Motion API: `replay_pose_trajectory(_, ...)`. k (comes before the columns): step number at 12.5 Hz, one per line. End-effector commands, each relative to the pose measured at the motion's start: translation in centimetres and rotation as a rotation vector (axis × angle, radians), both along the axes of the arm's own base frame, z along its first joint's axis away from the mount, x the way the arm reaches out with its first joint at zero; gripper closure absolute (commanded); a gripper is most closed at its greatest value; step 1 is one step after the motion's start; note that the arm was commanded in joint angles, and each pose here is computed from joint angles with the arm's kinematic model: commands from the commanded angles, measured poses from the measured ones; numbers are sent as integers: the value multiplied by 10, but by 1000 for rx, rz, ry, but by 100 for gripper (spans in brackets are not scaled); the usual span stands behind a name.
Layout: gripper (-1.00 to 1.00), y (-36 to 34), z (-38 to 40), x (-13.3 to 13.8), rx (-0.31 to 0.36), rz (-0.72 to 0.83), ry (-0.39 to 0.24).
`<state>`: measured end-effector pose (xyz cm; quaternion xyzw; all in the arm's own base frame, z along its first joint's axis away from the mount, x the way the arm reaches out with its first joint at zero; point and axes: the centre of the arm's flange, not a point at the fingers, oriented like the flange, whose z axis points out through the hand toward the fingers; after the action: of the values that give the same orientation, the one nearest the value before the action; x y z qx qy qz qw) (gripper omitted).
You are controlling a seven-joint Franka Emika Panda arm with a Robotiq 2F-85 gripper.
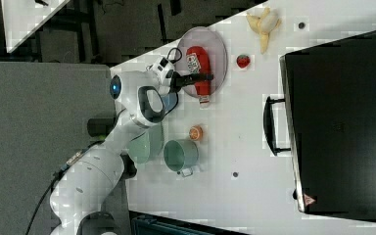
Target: Pick ketchup from plate and place it on table.
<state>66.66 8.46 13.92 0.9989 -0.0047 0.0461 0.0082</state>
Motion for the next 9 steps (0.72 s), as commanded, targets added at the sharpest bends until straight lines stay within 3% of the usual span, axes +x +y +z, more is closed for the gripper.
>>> replay_pose_trajectory(1, -24, -7, 18, 21, 15, 13, -79)
replay_pose_trajectory(4, -24, -7, 23, 23, 18, 7, -89)
replay_pose_trajectory(9, -24, -30, 124, 39, 14, -49, -198)
